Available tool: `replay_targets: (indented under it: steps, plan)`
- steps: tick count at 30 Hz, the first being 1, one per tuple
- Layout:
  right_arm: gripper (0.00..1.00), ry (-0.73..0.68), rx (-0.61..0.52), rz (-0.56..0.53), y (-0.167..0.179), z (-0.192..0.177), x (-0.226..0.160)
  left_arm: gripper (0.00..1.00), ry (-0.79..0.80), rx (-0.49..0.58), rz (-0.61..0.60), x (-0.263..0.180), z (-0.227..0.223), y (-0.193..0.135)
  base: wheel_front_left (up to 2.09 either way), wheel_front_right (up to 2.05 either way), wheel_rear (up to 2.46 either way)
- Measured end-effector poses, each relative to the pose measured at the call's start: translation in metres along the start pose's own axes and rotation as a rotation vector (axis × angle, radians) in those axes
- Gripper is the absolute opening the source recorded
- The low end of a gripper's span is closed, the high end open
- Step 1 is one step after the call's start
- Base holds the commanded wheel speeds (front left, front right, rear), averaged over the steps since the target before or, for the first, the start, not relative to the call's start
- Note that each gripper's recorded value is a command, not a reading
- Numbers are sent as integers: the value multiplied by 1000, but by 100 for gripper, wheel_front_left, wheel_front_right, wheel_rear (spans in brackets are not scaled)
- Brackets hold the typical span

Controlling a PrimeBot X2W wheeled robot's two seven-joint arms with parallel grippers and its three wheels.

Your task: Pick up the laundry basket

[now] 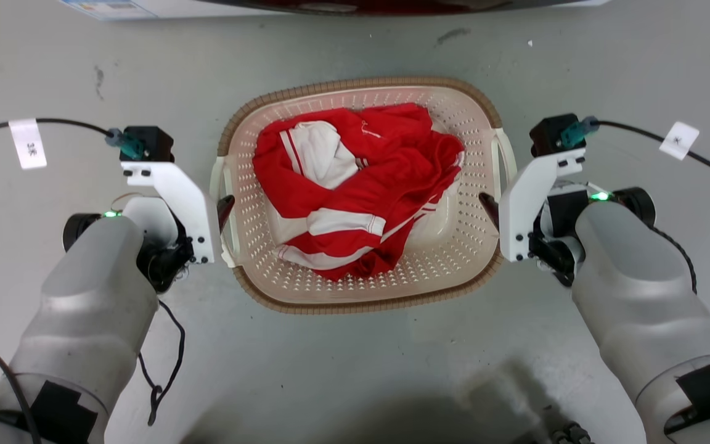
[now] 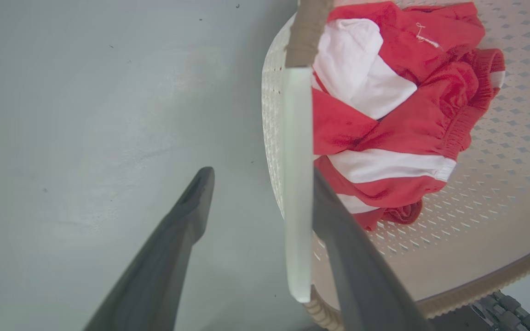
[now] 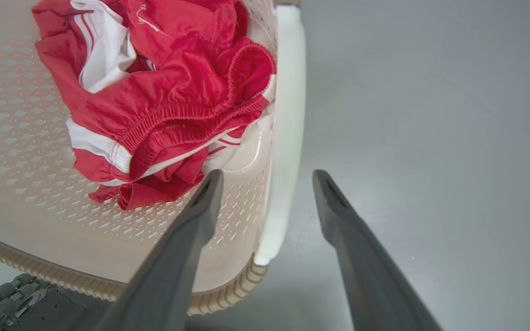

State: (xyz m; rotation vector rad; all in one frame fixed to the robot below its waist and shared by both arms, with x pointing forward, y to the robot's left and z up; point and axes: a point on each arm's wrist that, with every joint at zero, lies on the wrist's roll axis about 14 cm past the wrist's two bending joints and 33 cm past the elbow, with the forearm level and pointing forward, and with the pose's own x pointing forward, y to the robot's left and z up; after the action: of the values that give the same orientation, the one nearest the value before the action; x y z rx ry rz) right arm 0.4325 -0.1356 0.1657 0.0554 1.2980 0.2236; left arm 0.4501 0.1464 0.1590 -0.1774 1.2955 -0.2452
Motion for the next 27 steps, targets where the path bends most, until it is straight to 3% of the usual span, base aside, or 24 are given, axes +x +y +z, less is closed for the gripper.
replay_targets:
  steps: [14, 15, 16, 17, 18, 19, 27]
  plan:
    - [100, 55, 19, 22, 0, -10, 27, 100, 53, 4, -16, 34, -6, -3, 0, 0, 0]
    - [95, 57, 20, 24, 0, -11, 28, 100, 59, 1, -19, 35, -7, -4, 0, 0, 0]
    - [70, 57, 22, 25, 0, -12, 29, 100, 61, 0, -19, 36, -7, -4, 0, 0, 0]
    - [46, 58, 25, 25, 0, -13, 30, 48, 62, -3, -19, 37, -7, -4, 0, 0, 0]
    - [13, 62, 27, 25, 0, -15, 31, 0, 63, -5, -18, 38, -6, -4, 0, 0, 0]
    - [0, 66, 28, 26, 0, -16, 31, 0, 71, -10, -20, 39, -7, -4, 0, 0, 0]
    - [0, 65, 33, 35, 3, -14, 31, 0, 87, -16, -34, 39, -10, -11, 0, 0, 0]
